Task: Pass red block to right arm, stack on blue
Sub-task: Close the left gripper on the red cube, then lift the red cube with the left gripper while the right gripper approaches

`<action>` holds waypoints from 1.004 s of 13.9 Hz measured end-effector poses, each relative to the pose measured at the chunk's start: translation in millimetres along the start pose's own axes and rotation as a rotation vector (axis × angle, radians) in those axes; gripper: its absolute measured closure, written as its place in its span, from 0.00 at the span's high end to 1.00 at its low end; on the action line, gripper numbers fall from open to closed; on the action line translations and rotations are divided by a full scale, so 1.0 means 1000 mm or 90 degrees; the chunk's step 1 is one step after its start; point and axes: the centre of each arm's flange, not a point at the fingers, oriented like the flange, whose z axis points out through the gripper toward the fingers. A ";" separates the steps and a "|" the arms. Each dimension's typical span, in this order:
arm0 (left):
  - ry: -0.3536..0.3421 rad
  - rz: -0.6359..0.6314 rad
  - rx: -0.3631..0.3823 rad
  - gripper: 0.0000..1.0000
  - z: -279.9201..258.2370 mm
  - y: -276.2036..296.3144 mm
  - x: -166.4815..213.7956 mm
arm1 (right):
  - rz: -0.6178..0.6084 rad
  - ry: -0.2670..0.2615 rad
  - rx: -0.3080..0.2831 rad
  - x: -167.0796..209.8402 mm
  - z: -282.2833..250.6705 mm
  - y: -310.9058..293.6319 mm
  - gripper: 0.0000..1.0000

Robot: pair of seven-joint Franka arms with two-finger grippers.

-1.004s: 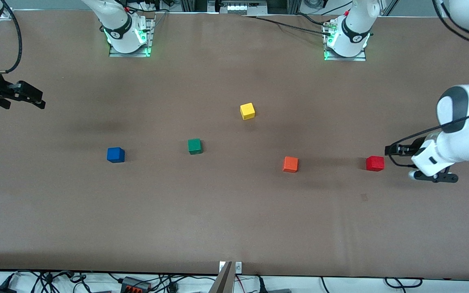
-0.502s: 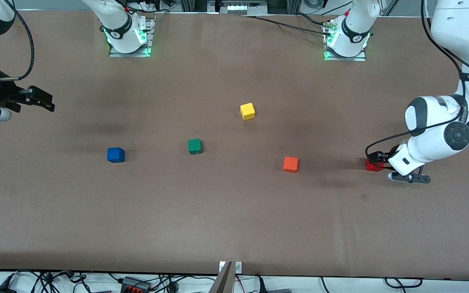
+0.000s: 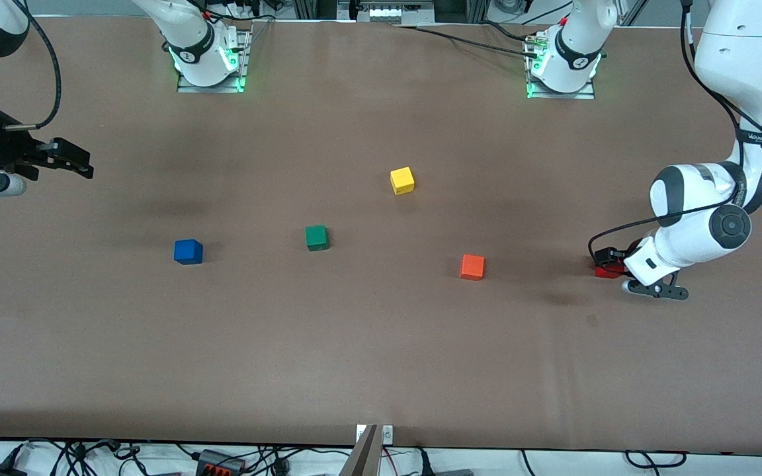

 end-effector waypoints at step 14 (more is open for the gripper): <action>0.016 0.088 0.005 0.56 0.008 -0.001 -0.005 | 0.013 -0.049 0.224 0.018 0.037 -0.046 1.00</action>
